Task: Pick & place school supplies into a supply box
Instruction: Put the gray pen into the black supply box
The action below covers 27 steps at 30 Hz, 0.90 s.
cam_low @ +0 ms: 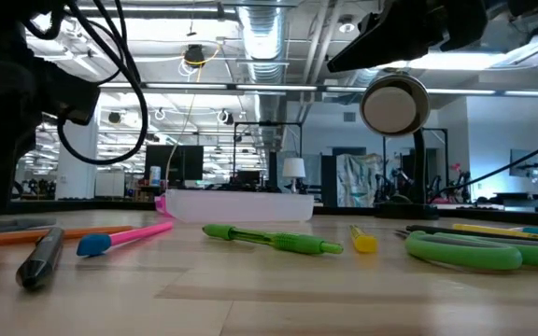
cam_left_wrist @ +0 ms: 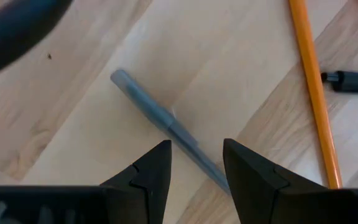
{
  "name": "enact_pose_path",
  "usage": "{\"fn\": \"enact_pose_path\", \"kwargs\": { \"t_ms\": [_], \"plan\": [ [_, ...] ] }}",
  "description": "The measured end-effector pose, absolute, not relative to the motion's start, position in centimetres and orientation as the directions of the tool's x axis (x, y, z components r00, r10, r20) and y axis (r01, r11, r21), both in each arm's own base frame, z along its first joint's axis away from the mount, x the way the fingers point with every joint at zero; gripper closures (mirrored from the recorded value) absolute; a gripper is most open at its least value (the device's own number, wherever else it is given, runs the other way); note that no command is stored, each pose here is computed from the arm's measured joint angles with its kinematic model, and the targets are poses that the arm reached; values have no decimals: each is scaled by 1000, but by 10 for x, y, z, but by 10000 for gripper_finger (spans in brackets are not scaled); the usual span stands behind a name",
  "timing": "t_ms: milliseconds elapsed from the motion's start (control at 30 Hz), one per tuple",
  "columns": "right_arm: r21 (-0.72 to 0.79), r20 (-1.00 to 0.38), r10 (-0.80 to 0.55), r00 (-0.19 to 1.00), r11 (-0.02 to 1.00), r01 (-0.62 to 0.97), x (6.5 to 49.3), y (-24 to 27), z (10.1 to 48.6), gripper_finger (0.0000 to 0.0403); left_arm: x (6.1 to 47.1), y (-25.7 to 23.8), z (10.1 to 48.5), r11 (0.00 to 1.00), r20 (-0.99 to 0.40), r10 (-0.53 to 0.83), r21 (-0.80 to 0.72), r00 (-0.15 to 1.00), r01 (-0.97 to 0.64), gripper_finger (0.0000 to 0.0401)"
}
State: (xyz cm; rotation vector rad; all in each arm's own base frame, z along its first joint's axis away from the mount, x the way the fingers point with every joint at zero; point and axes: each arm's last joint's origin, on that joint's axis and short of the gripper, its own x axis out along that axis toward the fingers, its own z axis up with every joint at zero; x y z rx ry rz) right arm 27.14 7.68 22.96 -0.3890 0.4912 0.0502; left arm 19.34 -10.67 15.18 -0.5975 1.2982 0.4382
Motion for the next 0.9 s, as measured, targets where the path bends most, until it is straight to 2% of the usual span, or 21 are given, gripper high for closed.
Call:
{"fn": "enact_pose_path", "kwargs": {
  "t_ms": [533, 900],
  "plan": [
    [-336, -469, -45, 882, 933, -131, 271, 77, 230, 294, 188, -115, 151, 772, -972, -6, -153, 234, -617, 262],
    [-336, -466, -44, 884, 933, -131, 272, 77, 230, 294, 193, -120, 129, 794, -992, 5, -72, 125, -604, 262]
  ]
}}
